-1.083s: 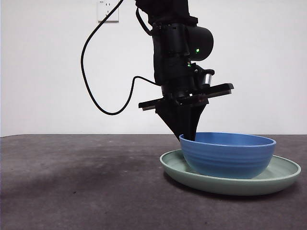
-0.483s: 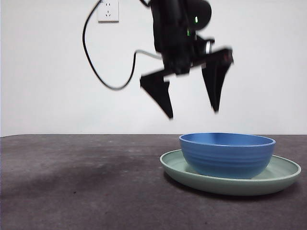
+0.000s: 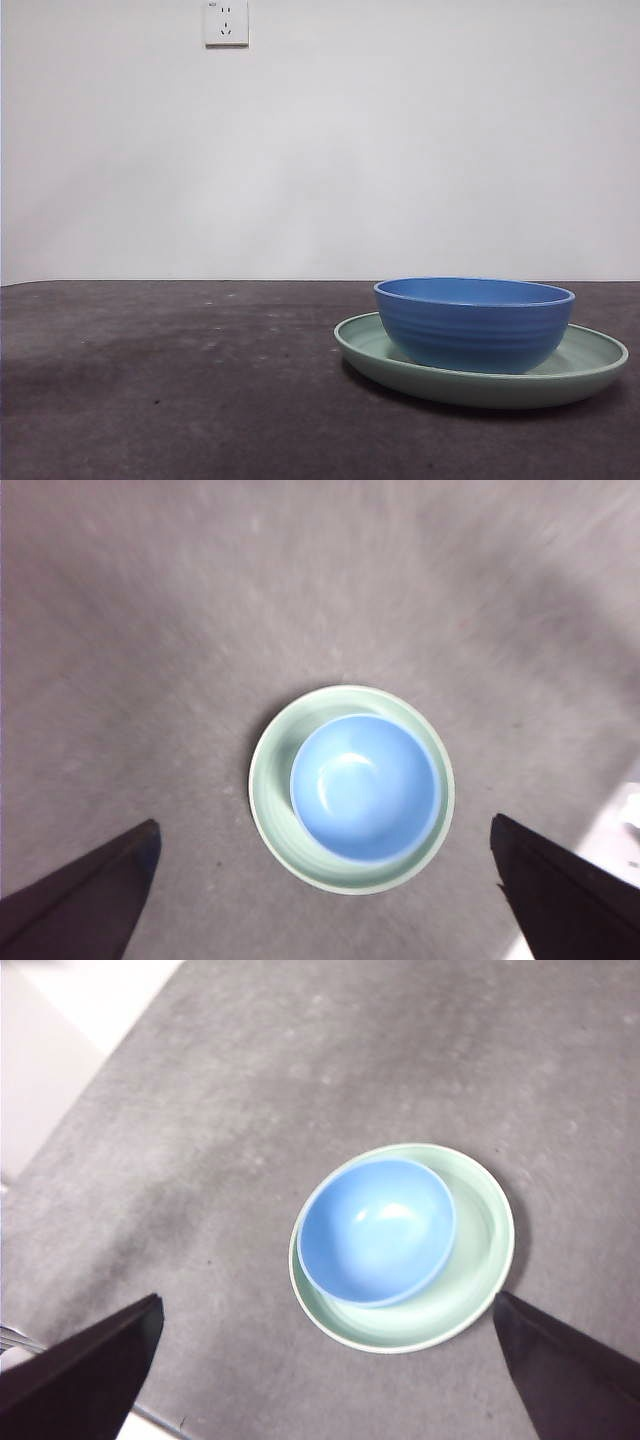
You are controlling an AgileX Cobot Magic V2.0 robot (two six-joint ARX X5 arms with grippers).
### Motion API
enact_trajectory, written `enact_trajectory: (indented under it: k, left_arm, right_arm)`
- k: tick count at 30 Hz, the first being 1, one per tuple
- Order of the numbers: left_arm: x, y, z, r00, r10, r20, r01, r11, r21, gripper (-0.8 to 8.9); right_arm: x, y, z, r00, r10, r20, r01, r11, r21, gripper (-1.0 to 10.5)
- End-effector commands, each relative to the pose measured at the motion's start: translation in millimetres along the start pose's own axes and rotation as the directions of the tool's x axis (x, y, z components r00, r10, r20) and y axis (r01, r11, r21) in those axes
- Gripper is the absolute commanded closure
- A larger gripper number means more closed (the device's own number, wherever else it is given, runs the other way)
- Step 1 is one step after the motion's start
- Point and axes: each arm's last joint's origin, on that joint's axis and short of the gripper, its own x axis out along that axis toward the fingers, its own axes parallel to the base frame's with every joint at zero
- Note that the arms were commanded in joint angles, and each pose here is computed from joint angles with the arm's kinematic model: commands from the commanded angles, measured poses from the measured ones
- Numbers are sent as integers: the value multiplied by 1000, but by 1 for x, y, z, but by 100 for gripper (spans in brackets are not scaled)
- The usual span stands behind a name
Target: Pick up the blue bowl, put it on the green plate, put it on desk
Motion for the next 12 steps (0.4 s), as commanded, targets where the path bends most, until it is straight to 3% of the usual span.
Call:
enact_trajectory:
  k: [1,6,12]
  left_arm:
    - [-36,-5,-16,1000,-7,15,7,1000,16,283]
    - [-98,-10,-71,999,-6,48,6,1000,6,283]
    - [-114,-12,-120,997,-7,76,8,1000,-18,283]
  right_arm:
    - [-3,2,3,1000,-3,15,3,1000,-19,401]
    - [-1,-1,5,998,-66,13,66,998,-11,401]
    - [5,-5,8,997,-78,-28,78,997,14,401]
